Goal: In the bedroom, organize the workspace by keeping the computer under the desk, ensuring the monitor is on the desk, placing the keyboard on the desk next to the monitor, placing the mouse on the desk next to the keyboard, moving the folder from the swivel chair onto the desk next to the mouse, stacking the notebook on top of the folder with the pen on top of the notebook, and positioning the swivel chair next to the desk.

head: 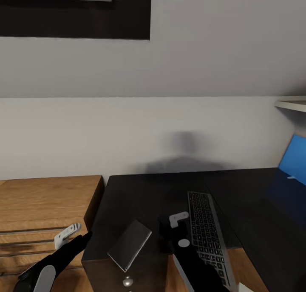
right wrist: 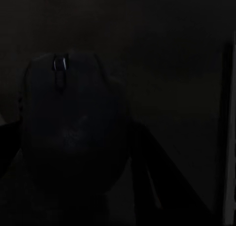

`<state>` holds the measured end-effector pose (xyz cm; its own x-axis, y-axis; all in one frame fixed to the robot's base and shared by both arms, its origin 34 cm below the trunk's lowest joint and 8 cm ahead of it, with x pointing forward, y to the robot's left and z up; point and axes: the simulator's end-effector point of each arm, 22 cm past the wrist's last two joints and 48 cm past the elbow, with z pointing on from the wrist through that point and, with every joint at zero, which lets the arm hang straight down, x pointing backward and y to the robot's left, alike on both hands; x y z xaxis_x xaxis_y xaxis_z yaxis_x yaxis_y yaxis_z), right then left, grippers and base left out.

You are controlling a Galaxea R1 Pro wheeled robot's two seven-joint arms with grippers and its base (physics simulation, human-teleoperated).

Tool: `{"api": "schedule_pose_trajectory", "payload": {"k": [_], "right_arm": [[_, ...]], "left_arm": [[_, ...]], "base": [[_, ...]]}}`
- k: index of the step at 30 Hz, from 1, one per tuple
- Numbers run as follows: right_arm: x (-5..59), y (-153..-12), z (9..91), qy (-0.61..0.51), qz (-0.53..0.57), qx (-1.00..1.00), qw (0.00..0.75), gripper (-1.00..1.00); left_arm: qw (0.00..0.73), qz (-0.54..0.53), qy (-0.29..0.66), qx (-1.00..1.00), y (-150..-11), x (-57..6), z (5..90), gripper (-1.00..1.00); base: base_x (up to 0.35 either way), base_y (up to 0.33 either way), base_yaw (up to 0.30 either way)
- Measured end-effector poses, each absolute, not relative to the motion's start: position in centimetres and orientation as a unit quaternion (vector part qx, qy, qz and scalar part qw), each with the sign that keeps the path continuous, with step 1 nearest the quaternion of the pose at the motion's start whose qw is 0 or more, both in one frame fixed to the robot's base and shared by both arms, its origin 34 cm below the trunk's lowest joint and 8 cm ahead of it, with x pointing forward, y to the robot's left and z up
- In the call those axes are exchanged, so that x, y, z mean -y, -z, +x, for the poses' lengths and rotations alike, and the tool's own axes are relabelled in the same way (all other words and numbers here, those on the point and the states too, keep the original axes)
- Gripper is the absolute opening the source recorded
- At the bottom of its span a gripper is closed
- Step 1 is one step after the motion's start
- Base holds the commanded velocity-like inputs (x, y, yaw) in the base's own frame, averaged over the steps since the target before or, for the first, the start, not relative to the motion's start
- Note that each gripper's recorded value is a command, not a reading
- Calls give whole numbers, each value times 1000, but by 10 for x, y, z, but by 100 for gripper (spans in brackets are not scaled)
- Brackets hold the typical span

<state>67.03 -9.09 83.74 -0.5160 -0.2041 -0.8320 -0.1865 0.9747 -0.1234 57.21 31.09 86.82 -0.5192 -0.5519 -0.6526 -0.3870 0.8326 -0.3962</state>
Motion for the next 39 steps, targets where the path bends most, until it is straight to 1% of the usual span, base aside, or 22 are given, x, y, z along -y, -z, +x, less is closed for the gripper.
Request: {"api": "schedule_pose_trajectory", "payload": {"k": [9,23,39], "right_arm": [[92,-817,666,11,-115,-875,469,-100],[104,-792,681,25,-124,-876,466,-100],[96,-784,677,21,-127,-879,459,-100]], "left_arm": [[409,-271,101,-866,-868,-311,572,100],[408,-268,103,-866,-868,-308,573,100],[409,-268,104,-866,-868,-308,573,100]], "base": [[133,3,0],[6,0,0],[0,0,0]]}}
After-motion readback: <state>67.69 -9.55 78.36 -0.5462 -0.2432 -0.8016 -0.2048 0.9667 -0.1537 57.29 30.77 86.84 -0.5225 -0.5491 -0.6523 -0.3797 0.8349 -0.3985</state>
